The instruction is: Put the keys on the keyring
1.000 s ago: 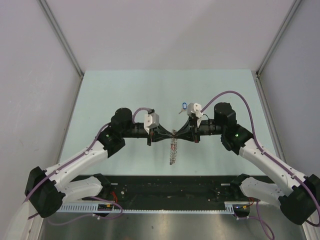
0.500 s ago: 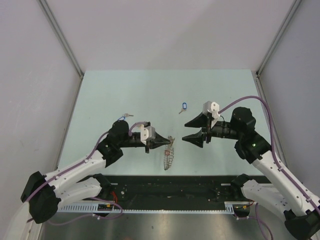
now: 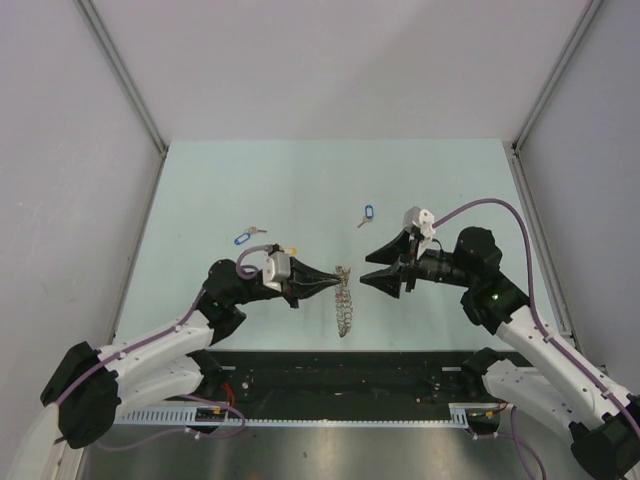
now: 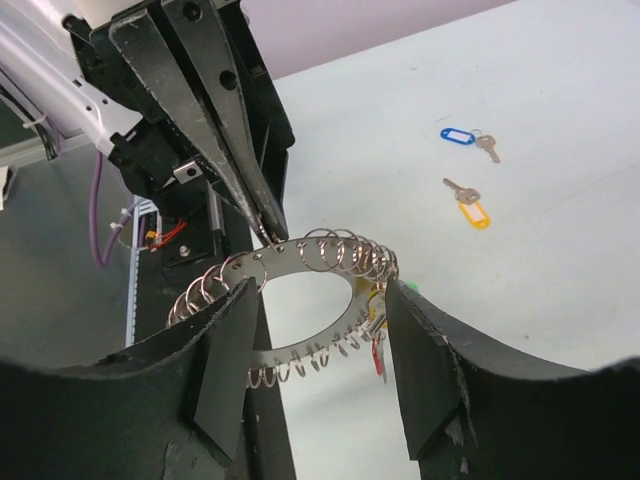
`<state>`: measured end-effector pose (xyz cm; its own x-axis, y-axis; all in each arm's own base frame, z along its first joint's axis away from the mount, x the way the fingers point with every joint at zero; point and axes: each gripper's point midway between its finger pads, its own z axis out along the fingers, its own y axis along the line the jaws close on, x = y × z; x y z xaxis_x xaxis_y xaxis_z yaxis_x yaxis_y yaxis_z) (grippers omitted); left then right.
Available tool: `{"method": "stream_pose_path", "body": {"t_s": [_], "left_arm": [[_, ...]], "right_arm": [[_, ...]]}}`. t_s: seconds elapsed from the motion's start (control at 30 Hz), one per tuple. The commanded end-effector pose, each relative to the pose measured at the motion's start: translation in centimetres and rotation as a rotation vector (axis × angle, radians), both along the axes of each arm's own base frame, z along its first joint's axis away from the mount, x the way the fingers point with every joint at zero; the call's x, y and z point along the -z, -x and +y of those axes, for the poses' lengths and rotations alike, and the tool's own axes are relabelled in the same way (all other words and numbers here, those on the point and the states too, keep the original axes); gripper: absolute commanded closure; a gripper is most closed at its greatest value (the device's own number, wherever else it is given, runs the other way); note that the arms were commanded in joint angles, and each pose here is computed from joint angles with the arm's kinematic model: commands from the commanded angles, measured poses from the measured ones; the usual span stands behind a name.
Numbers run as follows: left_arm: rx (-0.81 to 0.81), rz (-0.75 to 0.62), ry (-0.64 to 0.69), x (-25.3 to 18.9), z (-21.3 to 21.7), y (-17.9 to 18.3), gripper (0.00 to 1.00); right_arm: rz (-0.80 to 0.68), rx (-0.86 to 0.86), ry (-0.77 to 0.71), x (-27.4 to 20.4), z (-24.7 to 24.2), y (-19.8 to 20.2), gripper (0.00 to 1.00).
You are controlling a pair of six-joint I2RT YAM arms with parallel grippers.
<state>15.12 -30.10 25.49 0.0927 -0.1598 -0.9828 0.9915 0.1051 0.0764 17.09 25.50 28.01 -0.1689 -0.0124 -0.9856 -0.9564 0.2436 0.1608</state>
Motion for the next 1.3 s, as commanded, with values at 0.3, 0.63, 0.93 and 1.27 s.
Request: {"method": "stream_pose_path", "body": {"t_s": [0.3, 0.63, 0.93, 1.27], "left_arm": [[-0.099, 0.042, 0.110, -3.8, 0.6, -1.2, 1.00], [-0.405, 0.222, 0.021, -2.5, 3.5, -6.7, 1.00], [-0.569, 0.260, -0.003, -4.9, 9.3, -9.0, 1.00], [-0.707, 0.243, -0.041, -3.5, 12.1, -10.4, 0.99]], "right_arm": [[-0.031, 0.050, -0.059, -0.8, 1.9, -1.1, 0.47], [0.095, 0.368, -0.022, 1.4, -0.4, -7.7, 0.25], [0.300, 0.808, 0.183, 8.9, -4.4, -17.9, 0.27], [0.383, 0.972, 0.271, 16.0, -4.9, -26.2, 0.50]]}}
